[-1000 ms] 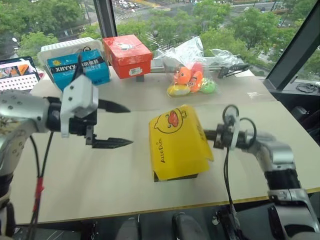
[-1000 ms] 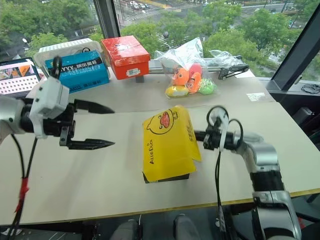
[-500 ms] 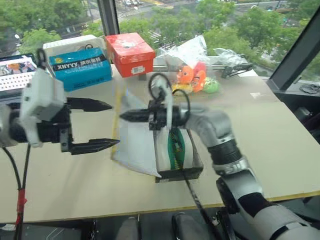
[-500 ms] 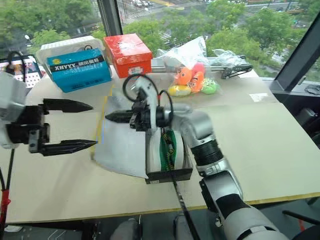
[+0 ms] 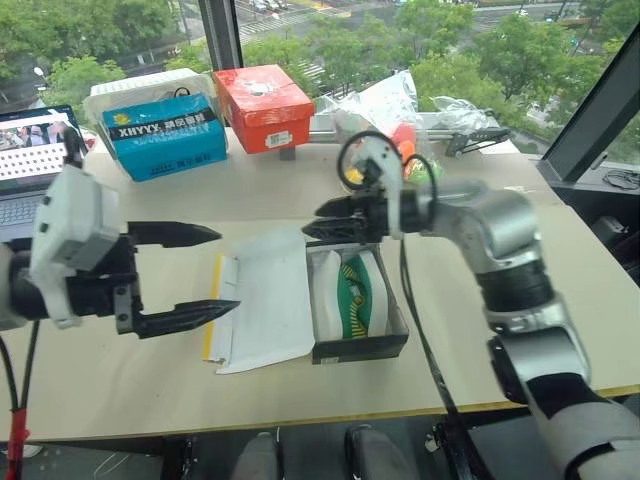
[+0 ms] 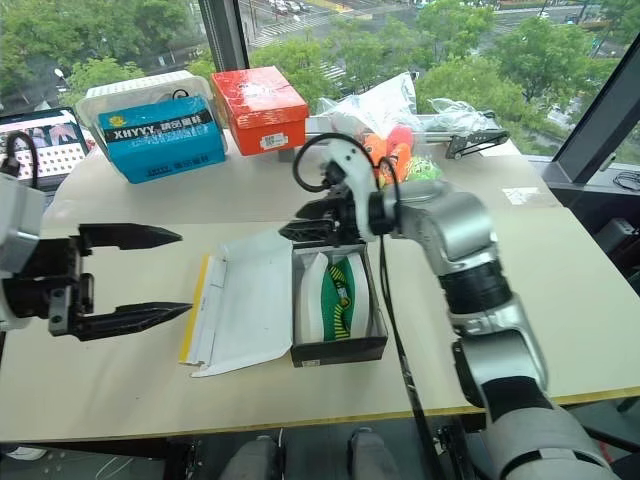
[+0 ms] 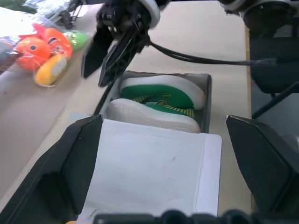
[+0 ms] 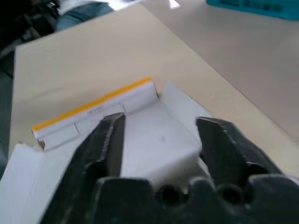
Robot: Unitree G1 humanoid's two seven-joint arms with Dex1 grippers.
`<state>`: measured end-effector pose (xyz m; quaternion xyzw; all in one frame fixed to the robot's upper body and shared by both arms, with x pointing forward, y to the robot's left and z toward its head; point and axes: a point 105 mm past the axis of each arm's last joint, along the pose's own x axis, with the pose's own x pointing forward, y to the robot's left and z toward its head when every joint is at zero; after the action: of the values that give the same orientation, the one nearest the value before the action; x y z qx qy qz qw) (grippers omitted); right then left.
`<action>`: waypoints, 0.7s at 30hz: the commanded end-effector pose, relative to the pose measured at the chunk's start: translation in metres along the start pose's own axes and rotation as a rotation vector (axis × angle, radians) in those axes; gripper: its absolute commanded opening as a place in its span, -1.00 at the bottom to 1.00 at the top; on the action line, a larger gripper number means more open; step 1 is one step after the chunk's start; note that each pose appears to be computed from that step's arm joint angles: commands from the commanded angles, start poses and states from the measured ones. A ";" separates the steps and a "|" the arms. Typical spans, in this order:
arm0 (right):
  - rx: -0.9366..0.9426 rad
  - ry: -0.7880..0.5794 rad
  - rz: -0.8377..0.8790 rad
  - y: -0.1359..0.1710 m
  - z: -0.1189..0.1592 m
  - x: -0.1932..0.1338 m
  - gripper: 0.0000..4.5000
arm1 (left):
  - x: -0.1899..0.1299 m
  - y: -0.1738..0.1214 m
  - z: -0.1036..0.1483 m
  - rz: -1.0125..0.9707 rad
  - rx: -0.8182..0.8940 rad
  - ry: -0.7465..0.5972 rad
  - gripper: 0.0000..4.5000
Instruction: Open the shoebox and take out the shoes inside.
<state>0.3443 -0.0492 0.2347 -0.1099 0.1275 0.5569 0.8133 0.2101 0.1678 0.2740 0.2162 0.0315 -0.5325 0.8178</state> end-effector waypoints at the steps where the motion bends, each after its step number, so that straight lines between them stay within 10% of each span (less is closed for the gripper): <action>1: 0.039 0.066 -0.032 0.006 -0.021 -0.002 0.95 | 0.002 0.009 0.000 0.016 0.042 -0.009 1.00; 21: 0.355 0.363 -0.169 0.002 -0.069 0.018 0.98 | 0.015 -0.001 -0.012 -0.004 0.021 -0.061 1.00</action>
<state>0.3412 -0.0514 0.1693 -0.0504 0.3339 0.4494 0.8270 0.2244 0.1609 0.2486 0.1934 0.0270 -0.5482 0.8133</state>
